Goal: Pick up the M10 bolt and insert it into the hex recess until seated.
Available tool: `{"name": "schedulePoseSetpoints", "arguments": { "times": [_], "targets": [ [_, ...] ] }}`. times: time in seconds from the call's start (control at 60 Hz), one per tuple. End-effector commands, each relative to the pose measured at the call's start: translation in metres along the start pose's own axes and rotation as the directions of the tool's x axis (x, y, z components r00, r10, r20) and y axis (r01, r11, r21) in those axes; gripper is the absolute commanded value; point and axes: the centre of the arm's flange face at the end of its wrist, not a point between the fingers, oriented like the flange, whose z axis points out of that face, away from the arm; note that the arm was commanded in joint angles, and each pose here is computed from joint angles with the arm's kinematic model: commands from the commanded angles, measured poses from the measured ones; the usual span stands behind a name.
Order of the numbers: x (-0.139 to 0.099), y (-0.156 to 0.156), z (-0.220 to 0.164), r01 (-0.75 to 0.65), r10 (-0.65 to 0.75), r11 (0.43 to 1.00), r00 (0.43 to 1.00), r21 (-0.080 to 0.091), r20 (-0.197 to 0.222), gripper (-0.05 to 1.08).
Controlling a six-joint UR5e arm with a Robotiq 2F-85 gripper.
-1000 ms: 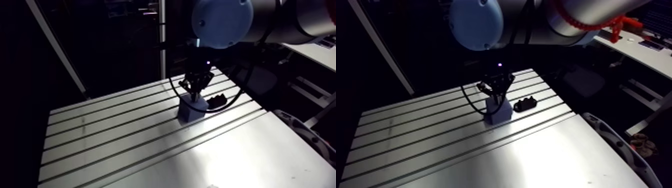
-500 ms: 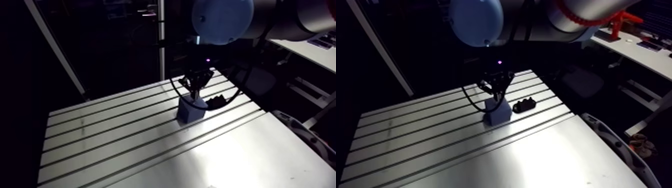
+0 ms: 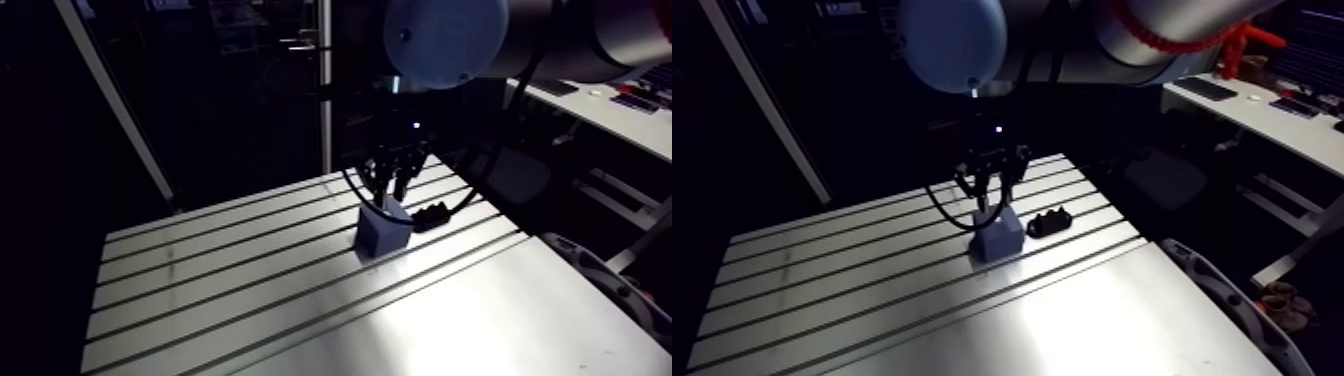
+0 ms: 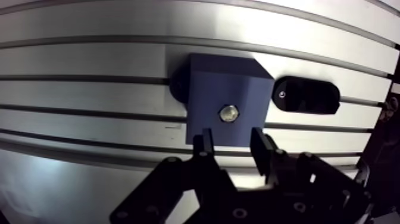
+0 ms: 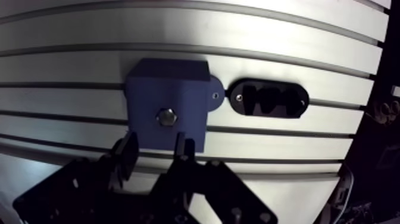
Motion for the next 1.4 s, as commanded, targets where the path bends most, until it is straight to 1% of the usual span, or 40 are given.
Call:
{"name": "schedulePoseSetpoints", "arguments": {
  "times": [0.017, 0.033, 0.05, 0.067, 0.083, 0.117, 0.15, 0.167, 0.183, 0.2, 0.217, 0.233, 0.25, 0.267, 0.283, 0.3, 0.317, 0.367, 0.383, 0.4, 0.417, 0.433, 0.467, 0.517, 0.533, 0.55, 0.567, 0.583, 0.6, 0.65, 0.667, 0.683, 0.7, 0.717, 0.733, 0.75, 0.783, 0.917, 1.067, 1.4],
  "targets": [
    [-0.004, -0.001, -0.019, -0.016, 0.016, 1.000, 1.000, -0.025, -0.025, 0.00],
    [-0.004, 0.000, -0.027, -0.025, 0.024, 0.999, 0.999, -0.032, -0.038, 0.00],
    [-0.004, 0.000, -0.027, -0.025, 0.024, 0.999, 0.999, -0.032, -0.038, 0.00],
    [-0.005, -0.001, -0.035, -0.039, 0.037, 0.999, 0.998, -0.038, -0.053, 0.00],
    [-0.005, -0.001, -0.035, -0.039, 0.037, 0.999, 0.998, -0.038, -0.053, 0.00],
    [-0.007, -0.005, -0.053, -0.073, 0.069, 0.996, 0.994, -0.047, -0.082, 0.00],
    [-0.007, -0.005, -0.053, -0.073, 0.069, 0.996, 0.994, -0.047, -0.082, 0.00],
    [-0.006, -0.013, -0.059, -0.072, 0.068, 0.996, 0.994, -0.049, -0.083, 0.00],
    [-0.006, -0.013, -0.059, -0.072, 0.068, 0.996, 0.994, -0.049, -0.083, 0.00],
    [-0.004, -0.024, -0.065, -0.056, 0.052, 0.997, 0.996, -0.050, -0.077, 0.00],
    [-0.002, -0.035, -0.070, -0.044, 0.040, 0.998, 0.997, -0.047, -0.068, 0.00],
    [-0.002, -0.035, -0.070, -0.044, 0.040, 0.998, 0.997, -0.047, -0.068, 0.00],
    [-0.001, -0.042, -0.074, -0.044, 0.042, 0.998, 0.998, -0.039, -0.056, 0.00],
    [-0.001, -0.042, -0.074, -0.044, 0.042, 0.998, 0.998, -0.039, -0.056, 0.00],
    [-0.001, -0.047, -0.077, -0.064, 0.063, 0.997, 0.997, -0.033, -0.045, 0.00],
    [-0.001, -0.047, -0.077, -0.064, 0.063, 0.997, 0.997, -0.033, -0.045, 0.00],
    [-0.001, -0.051, -0.081, -0.094, 0.093, 0.995, 0.995, -0.027, -0.035, 0.00],
    [0.000, -0.057, -0.088, -0.123, 0.122, 0.992, 0.992, -0.024, -0.032, 0.00],
    [0.000, -0.066, -0.095, -0.142, 0.142, 0.990, 0.990, -0.023, -0.026, 0.00],
    [0.000, -0.066, -0.095, -0.142, 0.142, 0.990, 0.990, -0.023, -0.026, 0.00],
    [0.001, -0.074, -0.102, -0.156, 0.156, 0.988, 0.988, -0.022, -0.014, 0.00],
    [0.001, -0.074, -0.102, -0.156, 0.156, 0.988, 0.988, -0.022, -0.014, 0.00],
    [0.000, -0.094, -0.118, -0.167, 0.167, 0.986, 0.986, -0.018, 0.004, 0.00],
    [-0.001, -0.102, -0.128, -0.175, 0.175, 0.984, 0.985, -0.018, 0.001, 0.00],
    [-0.003, -0.108, -0.139, -0.184, 0.184, 0.983, 0.983, -0.019, -0.011, 0.00],
    [-0.003, -0.108, -0.139, -0.184, 0.184, 0.983, 0.983, -0.019, -0.011, 0.00],
    [-0.004, -0.112, -0.150, -0.190, 0.190, 0.981, 0.981, -0.021, -0.029, 0.00],
    [-0.004, -0.112, -0.150, -0.190, 0.190, 0.981, 0.981, -0.021, -0.029, 0.00],
    [-0.004, -0.116, -0.160, -0.189, 0.188, 0.982, 0.981, -0.022, -0.045, 0.00],
    [-0.004, -0.121, -0.169, -0.185, 0.183, 0.983, 0.981, -0.020, -0.060, 0.00],
    [-0.003, -0.128, -0.178, -0.177, 0.176, 0.984, 0.982, -0.013, -0.069, 0.00],
    [-0.003, -0.128, -0.178, -0.177, 0.176, 0.984, 0.982, -0.013, -0.069, 0.00],
    [-0.004, -0.137, -0.184, -0.164, 0.163, 0.986, 0.984, -0.006, -0.070, 0.00],
    [-0.004, -0.137, -0.184, -0.164, 0.163, 0.986, 0.984, -0.006, -0.070, 0.00],
    [-0.004, -0.143, -0.191, -0.154, 0.154, 0.988, 0.986, 0.001, -0.067, 0.00],
    [-0.004, -0.143, -0.191, -0.154, 0.154, 0.988, 0.986, 0.001, -0.067, 0.00],
    [-0.006, -0.156, -0.205, -0.136, 0.137, 0.991, 0.988, 0.009, -0.066, 0.00],
    [-0.009, -0.163, -0.235, -0.127, 0.127, 0.992, 0.989, 0.005, -0.081, 0.00],
    [-0.015, -0.169, -0.262, -0.116, 0.116, 0.993, 0.991, 0.006, -0.072, 0.00],
    [-0.023, -0.170, -0.283, -0.108, 0.108, 0.994, 0.992, 0.003, -0.072, 0.00]
  ]
}}
